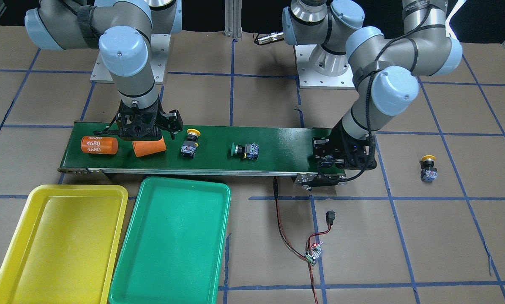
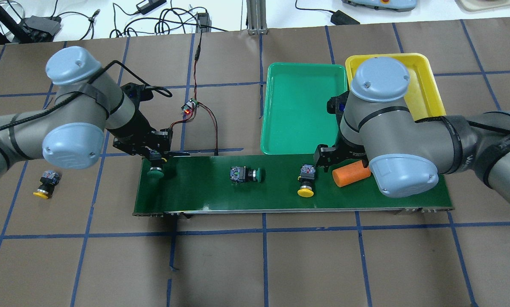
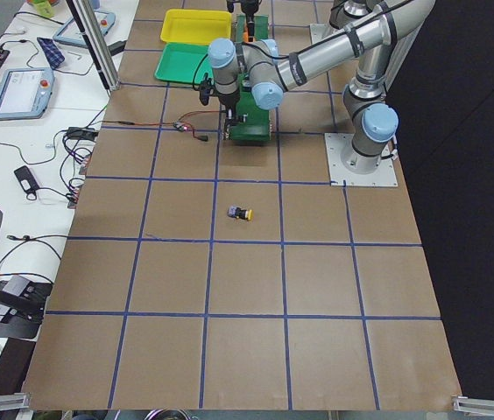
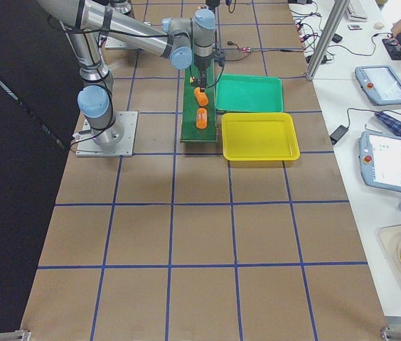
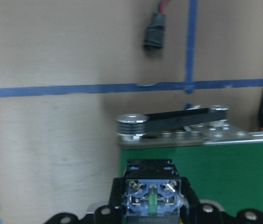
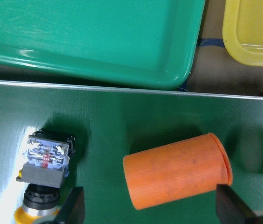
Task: Sort buttons by color to trays
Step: 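Place the button on the belt with the left gripper while right descends, then grasp a yellow-ringed button on the belt with the right gripper while left withdraws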
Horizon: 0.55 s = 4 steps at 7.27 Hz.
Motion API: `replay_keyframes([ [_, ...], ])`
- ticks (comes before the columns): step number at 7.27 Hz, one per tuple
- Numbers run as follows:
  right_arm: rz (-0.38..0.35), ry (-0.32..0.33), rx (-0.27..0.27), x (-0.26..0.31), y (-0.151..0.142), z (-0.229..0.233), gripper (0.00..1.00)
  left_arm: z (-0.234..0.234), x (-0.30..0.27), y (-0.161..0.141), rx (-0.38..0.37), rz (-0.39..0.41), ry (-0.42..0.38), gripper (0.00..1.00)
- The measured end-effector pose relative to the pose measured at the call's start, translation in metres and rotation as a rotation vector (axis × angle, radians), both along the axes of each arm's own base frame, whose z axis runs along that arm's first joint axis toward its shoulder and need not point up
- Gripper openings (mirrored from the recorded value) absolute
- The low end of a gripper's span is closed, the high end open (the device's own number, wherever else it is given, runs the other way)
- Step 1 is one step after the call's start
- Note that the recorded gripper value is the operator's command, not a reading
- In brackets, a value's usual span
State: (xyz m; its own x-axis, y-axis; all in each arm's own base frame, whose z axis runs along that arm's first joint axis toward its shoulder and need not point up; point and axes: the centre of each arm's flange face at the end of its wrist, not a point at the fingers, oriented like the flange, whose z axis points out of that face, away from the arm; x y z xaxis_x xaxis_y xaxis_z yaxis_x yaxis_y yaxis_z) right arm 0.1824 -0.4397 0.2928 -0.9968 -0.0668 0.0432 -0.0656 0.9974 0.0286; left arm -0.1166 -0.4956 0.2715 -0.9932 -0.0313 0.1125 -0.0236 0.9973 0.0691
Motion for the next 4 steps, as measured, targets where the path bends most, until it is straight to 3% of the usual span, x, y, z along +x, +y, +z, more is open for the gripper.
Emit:
replay_keyframes([
  [1, -0.001, 0.000, 0.000, 0.000, 0.000, 0.000, 1.00, -0.012, -0.021, 0.007, -0.007, 0.013, -0.005, 0.99],
  [4, 0.000, 0.003, 0.002, 0.000, -0.001, -0.001, 1.00, -0.021, -0.026, 0.017, -0.010, 0.022, -0.007, 1.00],
])
